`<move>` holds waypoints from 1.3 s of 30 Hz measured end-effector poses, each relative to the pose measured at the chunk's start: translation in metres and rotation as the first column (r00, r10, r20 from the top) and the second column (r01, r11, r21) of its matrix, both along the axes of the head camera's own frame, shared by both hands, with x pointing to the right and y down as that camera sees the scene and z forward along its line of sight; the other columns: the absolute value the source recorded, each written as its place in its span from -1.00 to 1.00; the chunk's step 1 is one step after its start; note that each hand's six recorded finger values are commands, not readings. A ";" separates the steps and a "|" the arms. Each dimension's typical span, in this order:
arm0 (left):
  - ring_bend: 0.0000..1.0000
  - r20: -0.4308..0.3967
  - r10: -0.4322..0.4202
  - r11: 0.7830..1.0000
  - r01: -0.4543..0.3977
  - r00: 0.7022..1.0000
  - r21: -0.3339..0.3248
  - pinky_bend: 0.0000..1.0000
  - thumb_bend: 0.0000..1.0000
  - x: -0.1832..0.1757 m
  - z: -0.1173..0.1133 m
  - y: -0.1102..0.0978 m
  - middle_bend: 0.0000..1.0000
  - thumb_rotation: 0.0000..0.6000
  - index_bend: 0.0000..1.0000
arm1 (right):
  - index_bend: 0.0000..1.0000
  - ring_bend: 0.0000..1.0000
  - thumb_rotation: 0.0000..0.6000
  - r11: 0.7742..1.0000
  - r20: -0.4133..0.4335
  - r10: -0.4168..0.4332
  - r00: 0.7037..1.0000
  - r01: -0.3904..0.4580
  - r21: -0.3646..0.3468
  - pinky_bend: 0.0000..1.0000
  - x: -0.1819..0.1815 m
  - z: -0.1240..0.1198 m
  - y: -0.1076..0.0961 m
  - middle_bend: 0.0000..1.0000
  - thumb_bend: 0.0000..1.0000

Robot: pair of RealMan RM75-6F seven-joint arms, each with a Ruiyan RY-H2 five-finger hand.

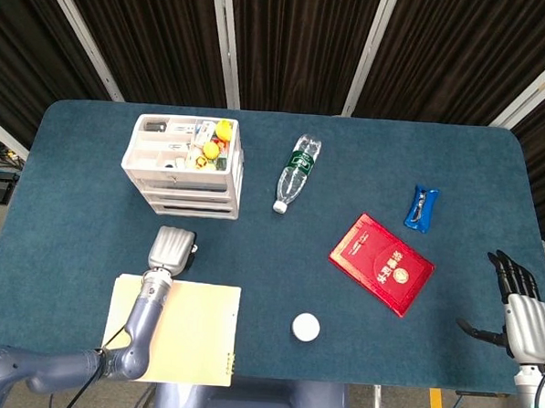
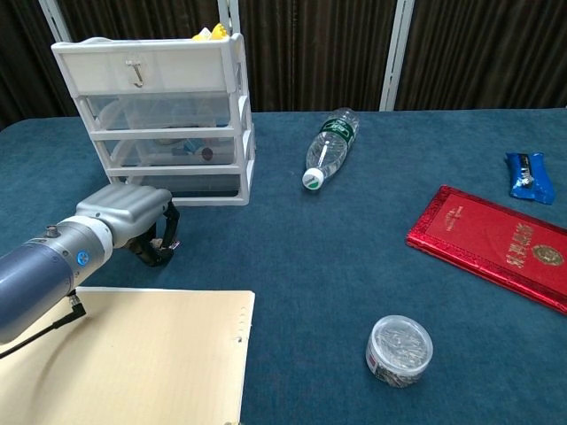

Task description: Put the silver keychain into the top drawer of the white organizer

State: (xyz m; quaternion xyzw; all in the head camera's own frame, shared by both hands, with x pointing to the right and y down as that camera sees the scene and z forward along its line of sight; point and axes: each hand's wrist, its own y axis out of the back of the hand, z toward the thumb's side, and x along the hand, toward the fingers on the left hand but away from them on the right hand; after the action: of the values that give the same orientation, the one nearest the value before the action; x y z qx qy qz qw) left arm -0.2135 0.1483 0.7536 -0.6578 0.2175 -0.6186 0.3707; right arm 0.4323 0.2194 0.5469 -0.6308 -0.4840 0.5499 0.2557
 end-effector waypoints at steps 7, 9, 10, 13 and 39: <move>0.97 -0.015 -0.004 1.000 0.004 1.000 0.019 0.70 -0.03 0.000 -0.004 -0.002 1.00 1.00 0.22 | -0.99 -1.00 1.00 1.000 0.000 0.001 1.000 -0.001 0.002 -1.00 0.000 0.000 0.000 -1.00 -1.00; 0.98 -0.018 -0.001 1.000 0.002 1.000 0.027 0.70 -0.03 0.000 -0.006 -0.005 1.00 1.00 0.22 | -0.99 -1.00 1.00 1.000 0.000 0.001 1.000 -0.001 0.001 -1.00 0.000 0.000 0.000 -1.00 -1.00; 0.98 -0.020 0.005 0.999 -0.004 1.000 0.038 0.70 -0.03 0.000 -0.008 -0.007 1.00 1.00 0.22 | -0.99 -1.00 1.00 1.000 -0.001 0.000 1.000 0.000 0.001 -1.00 0.000 0.000 0.000 -1.00 -1.00; 0.98 -0.026 0.034 0.997 -0.032 0.999 0.075 0.70 -0.02 0.000 -0.018 -0.015 1.00 1.00 0.23 | -0.99 -1.00 1.00 1.000 -0.002 0.000 1.000 0.000 0.001 -1.00 0.000 0.000 0.000 -1.00 -1.00; 0.97 -0.077 0.110 0.963 -0.087 0.991 0.254 0.70 -0.03 -0.020 -0.086 -0.058 1.00 1.00 0.26 | -0.99 -1.00 1.00 1.000 -0.004 -0.003 1.000 0.003 0.005 -1.00 -0.001 -0.001 0.000 -1.00 -1.00</move>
State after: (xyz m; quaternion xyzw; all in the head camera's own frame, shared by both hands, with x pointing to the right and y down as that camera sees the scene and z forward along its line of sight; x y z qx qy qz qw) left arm -0.2340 0.0907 0.6674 -0.6430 0.2775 -0.5367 0.4707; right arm 0.4315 0.2193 0.5464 -0.6299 -0.4838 0.5494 0.2592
